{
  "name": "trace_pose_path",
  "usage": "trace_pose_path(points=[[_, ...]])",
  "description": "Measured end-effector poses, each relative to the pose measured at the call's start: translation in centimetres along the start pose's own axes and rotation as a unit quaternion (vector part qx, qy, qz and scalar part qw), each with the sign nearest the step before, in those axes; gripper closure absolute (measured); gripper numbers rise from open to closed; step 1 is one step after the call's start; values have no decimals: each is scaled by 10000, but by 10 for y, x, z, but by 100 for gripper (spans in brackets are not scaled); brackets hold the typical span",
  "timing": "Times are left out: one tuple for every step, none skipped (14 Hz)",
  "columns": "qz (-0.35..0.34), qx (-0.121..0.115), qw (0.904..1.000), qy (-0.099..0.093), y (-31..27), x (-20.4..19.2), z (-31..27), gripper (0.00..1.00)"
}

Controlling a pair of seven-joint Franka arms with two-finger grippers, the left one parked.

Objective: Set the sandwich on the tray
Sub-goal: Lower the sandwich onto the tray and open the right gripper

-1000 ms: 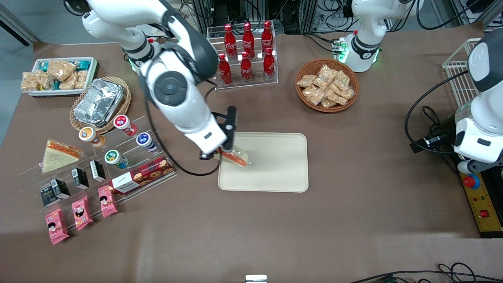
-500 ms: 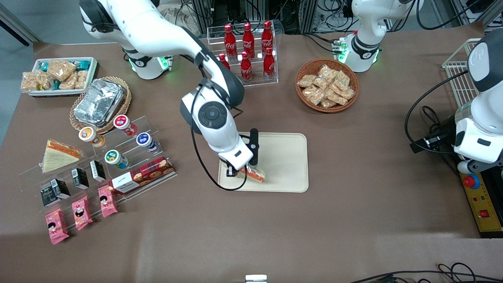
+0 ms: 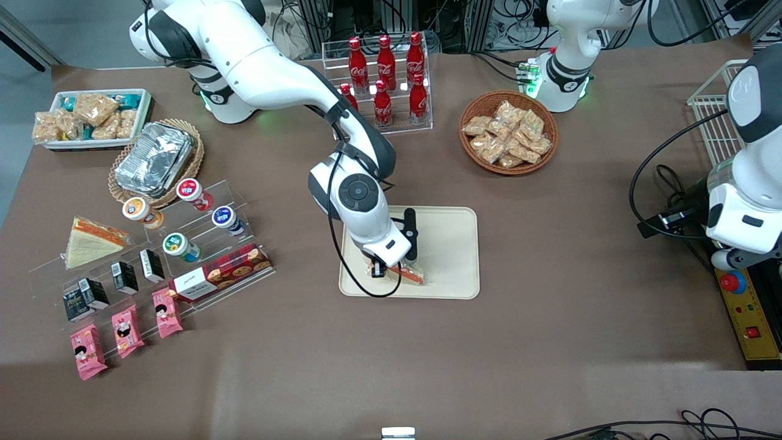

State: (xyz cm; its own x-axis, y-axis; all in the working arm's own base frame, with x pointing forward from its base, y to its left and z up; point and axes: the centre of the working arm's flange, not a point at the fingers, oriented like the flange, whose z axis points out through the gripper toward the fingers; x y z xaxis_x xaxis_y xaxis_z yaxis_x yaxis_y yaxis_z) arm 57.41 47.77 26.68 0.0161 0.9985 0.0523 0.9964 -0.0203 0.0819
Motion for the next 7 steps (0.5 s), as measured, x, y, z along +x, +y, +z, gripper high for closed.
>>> trace_pose_path(points=[[0, -21, 10000, 11, 0, 0, 6, 64], [6, -41, 10000, 20, 0, 0, 13, 64], [10, -56, 10000, 24, 0, 0, 18, 64], [12, -64, 10000, 24, 0, -1, 22, 64], [14, -67, 10000, 24, 0, -1, 24, 63], [33, -65, 10000, 22, 0, -1, 25, 61], [84, -66, 9999, 23, 0, -1, 25, 52]])
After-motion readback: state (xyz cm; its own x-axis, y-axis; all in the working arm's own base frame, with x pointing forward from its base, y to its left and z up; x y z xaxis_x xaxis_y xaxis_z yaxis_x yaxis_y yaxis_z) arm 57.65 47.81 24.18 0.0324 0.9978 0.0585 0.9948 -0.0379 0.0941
